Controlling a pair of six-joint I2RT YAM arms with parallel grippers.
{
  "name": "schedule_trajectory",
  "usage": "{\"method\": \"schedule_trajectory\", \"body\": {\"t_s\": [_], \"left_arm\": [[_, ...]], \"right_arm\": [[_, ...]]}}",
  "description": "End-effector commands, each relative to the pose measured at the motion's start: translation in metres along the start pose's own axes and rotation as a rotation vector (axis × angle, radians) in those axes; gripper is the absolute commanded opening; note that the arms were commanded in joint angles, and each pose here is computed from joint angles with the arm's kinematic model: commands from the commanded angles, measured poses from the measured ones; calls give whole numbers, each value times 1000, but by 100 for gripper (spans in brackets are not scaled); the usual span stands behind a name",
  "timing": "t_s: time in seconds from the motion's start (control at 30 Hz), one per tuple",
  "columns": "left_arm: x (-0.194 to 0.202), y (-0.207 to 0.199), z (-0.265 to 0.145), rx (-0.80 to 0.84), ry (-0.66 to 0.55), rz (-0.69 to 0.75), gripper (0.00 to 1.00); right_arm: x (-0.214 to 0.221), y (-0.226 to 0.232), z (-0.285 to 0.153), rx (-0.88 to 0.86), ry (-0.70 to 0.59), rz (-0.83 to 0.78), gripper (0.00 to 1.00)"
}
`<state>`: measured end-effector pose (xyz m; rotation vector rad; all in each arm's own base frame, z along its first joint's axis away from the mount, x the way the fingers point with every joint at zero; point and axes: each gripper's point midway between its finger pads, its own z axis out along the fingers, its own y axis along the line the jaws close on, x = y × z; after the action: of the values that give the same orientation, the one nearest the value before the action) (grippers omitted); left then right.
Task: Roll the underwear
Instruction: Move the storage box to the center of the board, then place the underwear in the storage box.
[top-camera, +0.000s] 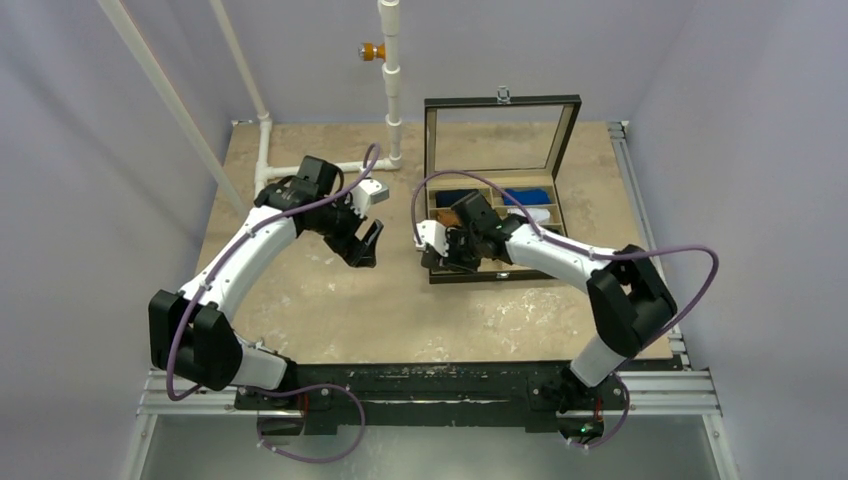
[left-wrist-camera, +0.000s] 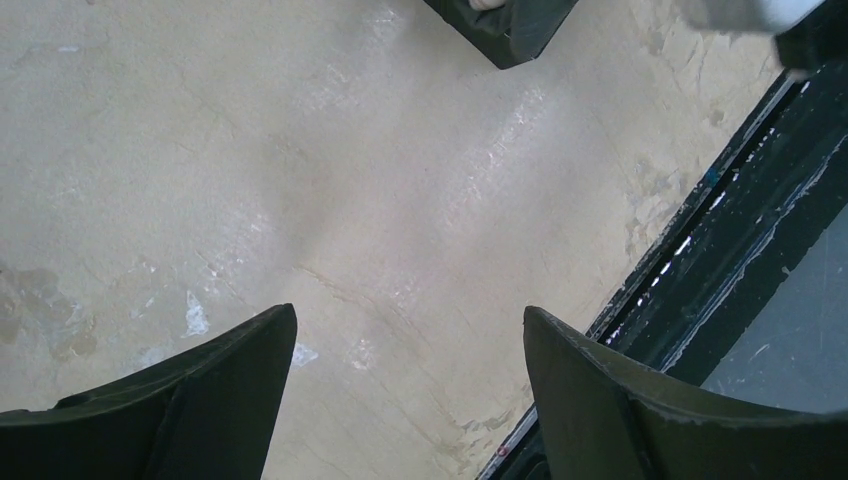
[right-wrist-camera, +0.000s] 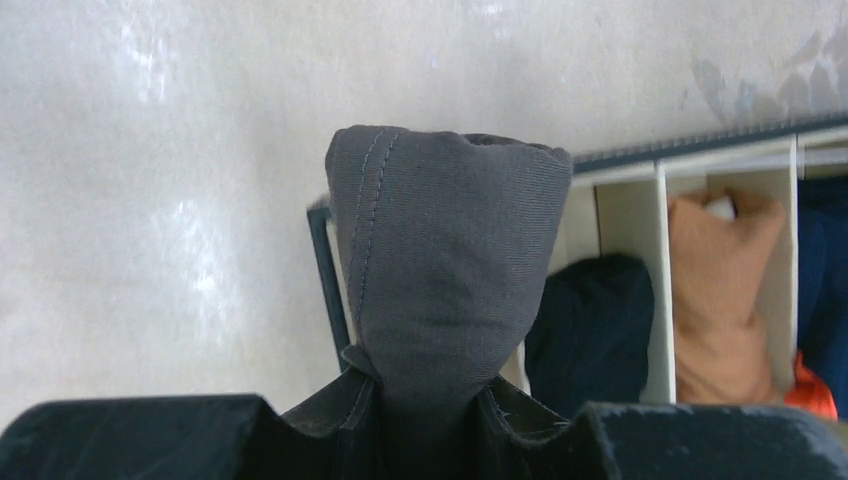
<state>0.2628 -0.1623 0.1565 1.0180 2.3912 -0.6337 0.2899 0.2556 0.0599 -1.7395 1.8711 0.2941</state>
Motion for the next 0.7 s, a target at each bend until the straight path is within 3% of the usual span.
{"method": "schedule_trajectory", "body": {"t_s": [0.0, 0.33, 0.67], "left_arm": [[-5, 5, -8, -39, -35, 47, 83], [-1, 6, -4, -39, -29, 50, 83], [1, 9, 1, -34, -12, 37, 83]], "right_arm": [[23, -7, -53, 10, 89, 29, 0], [101, -44, -153, 161, 235, -24, 0], [173, -49, -170, 147, 366, -13, 0]]}}
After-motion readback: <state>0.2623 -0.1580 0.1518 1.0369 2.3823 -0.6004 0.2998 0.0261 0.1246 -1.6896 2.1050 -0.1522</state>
